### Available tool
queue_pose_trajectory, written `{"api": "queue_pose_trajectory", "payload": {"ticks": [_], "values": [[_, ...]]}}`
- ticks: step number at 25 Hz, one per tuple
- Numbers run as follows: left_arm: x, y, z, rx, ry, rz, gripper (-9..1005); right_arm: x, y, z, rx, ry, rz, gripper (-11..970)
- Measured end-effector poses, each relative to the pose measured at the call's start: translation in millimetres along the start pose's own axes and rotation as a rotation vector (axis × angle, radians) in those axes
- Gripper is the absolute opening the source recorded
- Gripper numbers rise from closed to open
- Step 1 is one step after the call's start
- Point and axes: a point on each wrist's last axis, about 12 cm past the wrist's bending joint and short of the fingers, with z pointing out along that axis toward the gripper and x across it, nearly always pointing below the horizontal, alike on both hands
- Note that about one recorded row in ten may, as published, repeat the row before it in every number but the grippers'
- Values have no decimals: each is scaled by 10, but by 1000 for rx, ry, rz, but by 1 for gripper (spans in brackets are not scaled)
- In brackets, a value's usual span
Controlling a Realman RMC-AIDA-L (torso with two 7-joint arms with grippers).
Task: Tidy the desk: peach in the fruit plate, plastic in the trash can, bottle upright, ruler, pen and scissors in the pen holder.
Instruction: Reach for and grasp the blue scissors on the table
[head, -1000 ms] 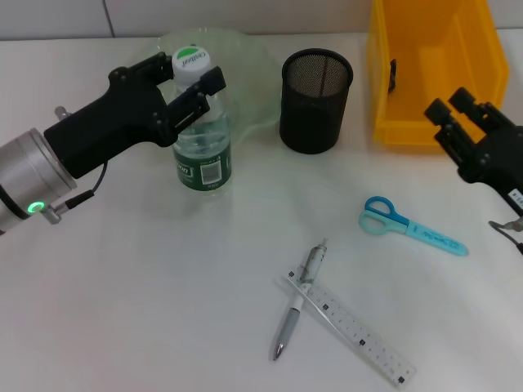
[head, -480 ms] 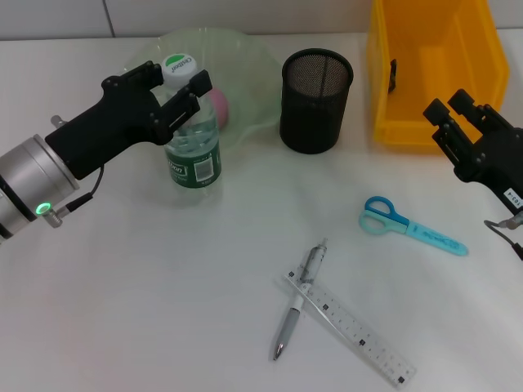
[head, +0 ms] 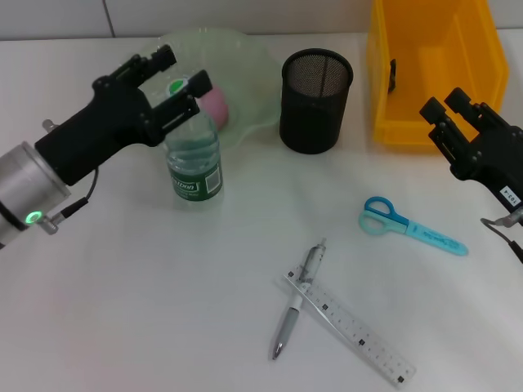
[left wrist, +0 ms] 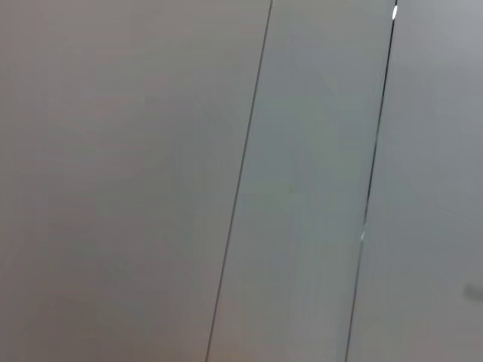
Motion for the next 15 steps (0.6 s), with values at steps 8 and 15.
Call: {"api": "queue_pose_trajectory", "payload": {"ticks": [8, 15], "values": [[-197, -106, -381, 59, -188, -24, 720, -56, -37, 31, -24, -4, -5, 464], [-162, -118, -742, 181, 29, -132, 712, -443, -298, 116, -219, 137, 34, 465]]}}
